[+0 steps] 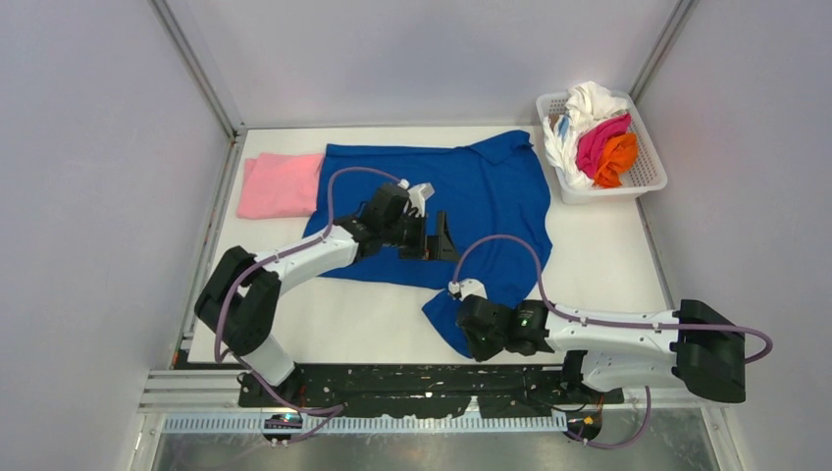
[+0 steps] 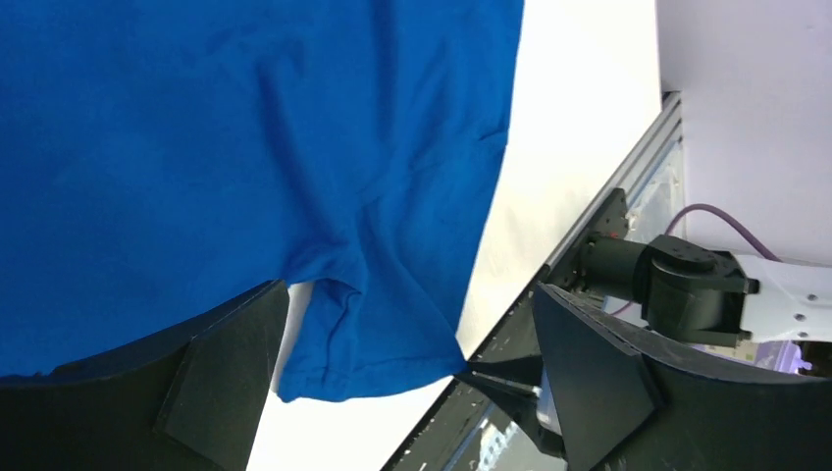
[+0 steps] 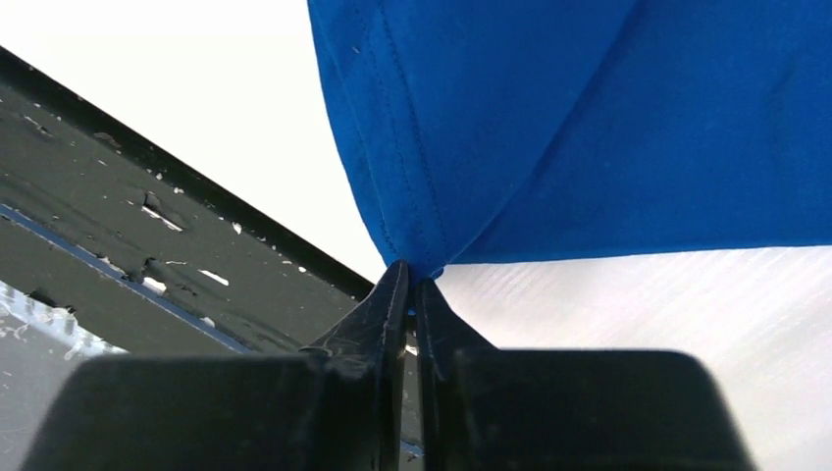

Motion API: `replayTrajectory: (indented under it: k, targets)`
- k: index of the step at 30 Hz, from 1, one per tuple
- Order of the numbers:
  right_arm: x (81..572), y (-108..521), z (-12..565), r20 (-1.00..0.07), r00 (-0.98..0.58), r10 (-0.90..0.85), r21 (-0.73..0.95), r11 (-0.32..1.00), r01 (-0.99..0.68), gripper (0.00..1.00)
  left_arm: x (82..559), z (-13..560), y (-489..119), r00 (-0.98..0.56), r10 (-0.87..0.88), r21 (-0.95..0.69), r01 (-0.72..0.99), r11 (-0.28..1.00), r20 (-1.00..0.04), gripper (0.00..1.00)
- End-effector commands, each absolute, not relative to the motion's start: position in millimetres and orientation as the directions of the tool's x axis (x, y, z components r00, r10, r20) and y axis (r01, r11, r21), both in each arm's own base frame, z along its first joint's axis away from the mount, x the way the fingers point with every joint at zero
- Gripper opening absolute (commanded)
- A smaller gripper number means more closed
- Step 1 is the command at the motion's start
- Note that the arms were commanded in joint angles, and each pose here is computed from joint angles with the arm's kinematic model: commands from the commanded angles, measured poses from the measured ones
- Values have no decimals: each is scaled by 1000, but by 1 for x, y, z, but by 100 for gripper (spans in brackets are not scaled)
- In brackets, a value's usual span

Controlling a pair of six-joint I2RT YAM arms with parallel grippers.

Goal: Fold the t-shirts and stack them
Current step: Flatten out the tshirt

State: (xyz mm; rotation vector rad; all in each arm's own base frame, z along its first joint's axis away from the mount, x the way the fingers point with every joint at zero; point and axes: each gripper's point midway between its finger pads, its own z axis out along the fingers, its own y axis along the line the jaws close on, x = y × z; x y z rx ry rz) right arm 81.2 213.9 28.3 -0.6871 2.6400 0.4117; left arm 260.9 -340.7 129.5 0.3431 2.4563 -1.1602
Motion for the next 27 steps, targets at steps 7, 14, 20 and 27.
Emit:
replayTrajectory:
  k: [7, 14, 20, 27]
  targets:
    - [67, 202, 60, -320, -901, -293, 86, 938, -335, 5, 282, 87, -336, -890, 65, -586, 350, 731, -451, 100]
    - [48, 159, 88, -241, -923, -301, -216, 944, -251, 5, 285, 78, -330, -892, 48, -563, 325, 760, -450, 100]
    - [39, 200, 71, -235, -910, -342, -74, 940, -334, 44, 282, 82, -327, -890, 60, -557, 334, 760, -452, 100]
    - [63, 239, 111, -425, -853, -302, 163, 902, -400, 84, 282, 113, -323, -859, 45, -561, 371, 740, -509, 100]
